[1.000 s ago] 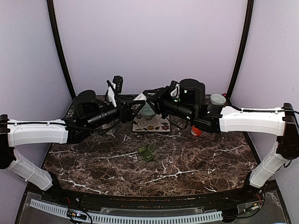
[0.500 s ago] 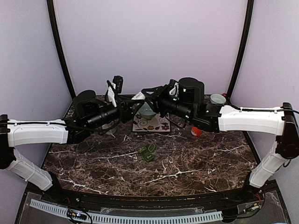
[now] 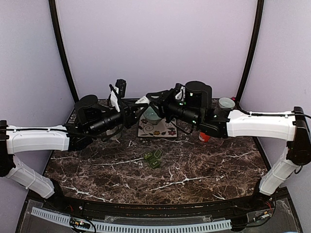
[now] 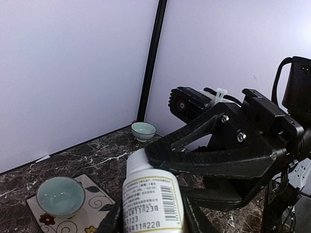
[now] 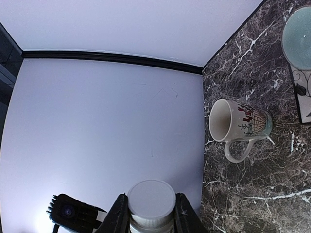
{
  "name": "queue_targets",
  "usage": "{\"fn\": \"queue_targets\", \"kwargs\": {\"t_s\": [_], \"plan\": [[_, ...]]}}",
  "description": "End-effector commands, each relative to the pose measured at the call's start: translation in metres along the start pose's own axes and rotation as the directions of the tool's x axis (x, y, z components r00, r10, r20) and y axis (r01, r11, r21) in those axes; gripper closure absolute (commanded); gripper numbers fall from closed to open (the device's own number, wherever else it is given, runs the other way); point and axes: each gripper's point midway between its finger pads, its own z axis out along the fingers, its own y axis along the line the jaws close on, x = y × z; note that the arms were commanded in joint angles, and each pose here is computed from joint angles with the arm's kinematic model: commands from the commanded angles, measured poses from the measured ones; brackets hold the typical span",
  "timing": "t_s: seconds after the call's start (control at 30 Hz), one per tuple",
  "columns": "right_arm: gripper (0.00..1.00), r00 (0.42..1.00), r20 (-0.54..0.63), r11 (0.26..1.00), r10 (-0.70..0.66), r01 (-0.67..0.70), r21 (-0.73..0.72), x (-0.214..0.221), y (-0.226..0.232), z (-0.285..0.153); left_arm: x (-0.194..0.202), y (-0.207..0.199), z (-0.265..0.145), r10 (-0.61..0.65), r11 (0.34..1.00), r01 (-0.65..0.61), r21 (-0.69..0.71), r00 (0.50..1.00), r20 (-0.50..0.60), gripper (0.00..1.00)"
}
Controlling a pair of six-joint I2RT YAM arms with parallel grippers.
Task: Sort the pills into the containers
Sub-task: Pass from the right arm to the left
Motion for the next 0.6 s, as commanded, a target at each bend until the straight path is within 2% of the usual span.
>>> {"fn": "queue_targets", "kwargs": {"t_s": [0.0, 0.1, 0.2, 0.57], "plan": [[1.0, 1.0, -0.006, 0.998, 0.021, -0.022, -0.058, 0.0027, 0.0183, 0.0011, -0.0212, -0.0066, -0.0102, 0.013, 1.0, -0.013, 0.011, 0.997, 0.07, 0.68], [1.0, 1.0, -0.01, 0.998, 0.023, -0.024, -0.059, 0.004, 0.0186, 0.0011, -0.0222, -0.0069, -0.011, 0.014, 1.0, -0.015, 0.011, 0.997, 0.074, 0.72], [1.0, 1.0, -0.011, 0.998, 0.023, -0.023, -0.056, 0.0046, 0.0178, 0.0008, -0.0213, -0.0065, -0.011, 0.017, 1.0, -0.017, 0.009, 0.997, 0.071, 0.84], [1.0, 1.0, -0.017, 0.999, 0.0, -0.001, -0.039, 0.0075, 0.0146, 0.0011, -0.0166, -0.0055, -0.0128, 0.025, 1.0, -0.026, 0.004, 0.998, 0.049, 1.0]]}}
